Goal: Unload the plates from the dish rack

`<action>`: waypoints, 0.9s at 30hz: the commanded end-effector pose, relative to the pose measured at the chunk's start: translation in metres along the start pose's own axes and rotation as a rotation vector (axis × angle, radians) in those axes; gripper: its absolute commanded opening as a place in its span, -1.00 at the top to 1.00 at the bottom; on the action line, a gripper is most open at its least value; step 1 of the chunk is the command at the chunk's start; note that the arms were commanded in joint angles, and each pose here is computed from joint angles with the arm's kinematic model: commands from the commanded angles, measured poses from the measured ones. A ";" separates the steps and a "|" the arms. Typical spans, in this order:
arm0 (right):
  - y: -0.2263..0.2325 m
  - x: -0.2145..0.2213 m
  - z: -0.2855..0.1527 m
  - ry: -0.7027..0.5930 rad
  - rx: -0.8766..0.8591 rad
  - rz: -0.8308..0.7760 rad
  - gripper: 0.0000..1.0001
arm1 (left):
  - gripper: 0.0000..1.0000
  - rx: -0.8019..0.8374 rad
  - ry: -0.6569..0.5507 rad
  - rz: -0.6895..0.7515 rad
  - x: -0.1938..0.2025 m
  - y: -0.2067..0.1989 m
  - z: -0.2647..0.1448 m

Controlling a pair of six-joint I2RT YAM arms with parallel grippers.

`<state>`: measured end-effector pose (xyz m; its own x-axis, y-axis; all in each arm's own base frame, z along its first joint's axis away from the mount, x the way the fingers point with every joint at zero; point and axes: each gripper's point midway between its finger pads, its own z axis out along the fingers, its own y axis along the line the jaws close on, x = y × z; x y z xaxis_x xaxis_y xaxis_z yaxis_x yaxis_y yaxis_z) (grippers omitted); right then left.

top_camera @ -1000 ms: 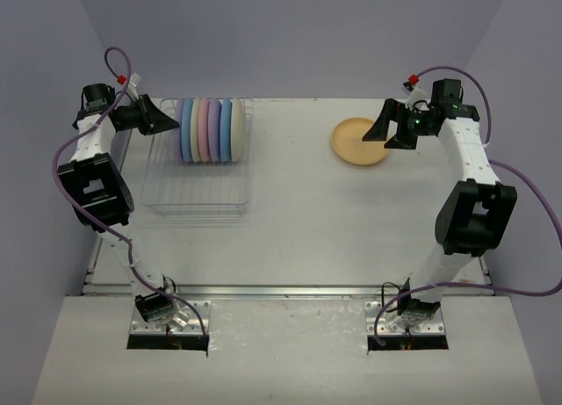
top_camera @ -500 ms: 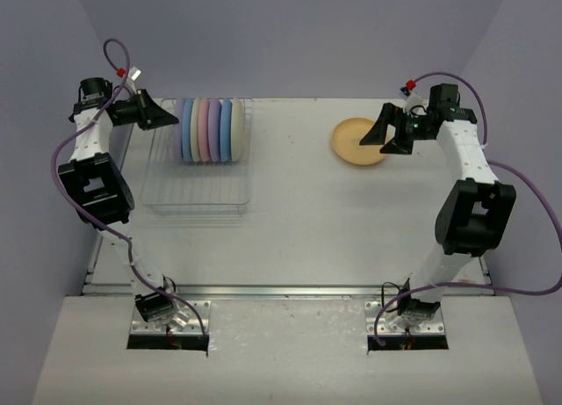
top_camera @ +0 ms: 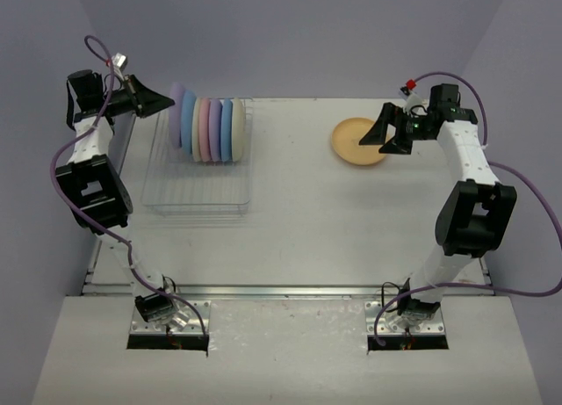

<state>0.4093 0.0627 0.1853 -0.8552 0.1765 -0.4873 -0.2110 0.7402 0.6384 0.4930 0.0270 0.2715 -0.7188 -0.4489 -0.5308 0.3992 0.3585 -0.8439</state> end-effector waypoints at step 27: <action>0.096 -0.026 -0.073 -0.175 -0.107 -0.068 -0.98 | 1.00 0.201 0.067 0.454 -0.017 -0.198 -0.013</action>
<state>0.3846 0.0757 0.2678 -0.7873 0.2328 -0.5709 -0.2686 0.7039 0.6575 0.4420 -0.0089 0.4250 -0.5263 -0.2876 -0.8002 0.7165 0.3568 -0.5995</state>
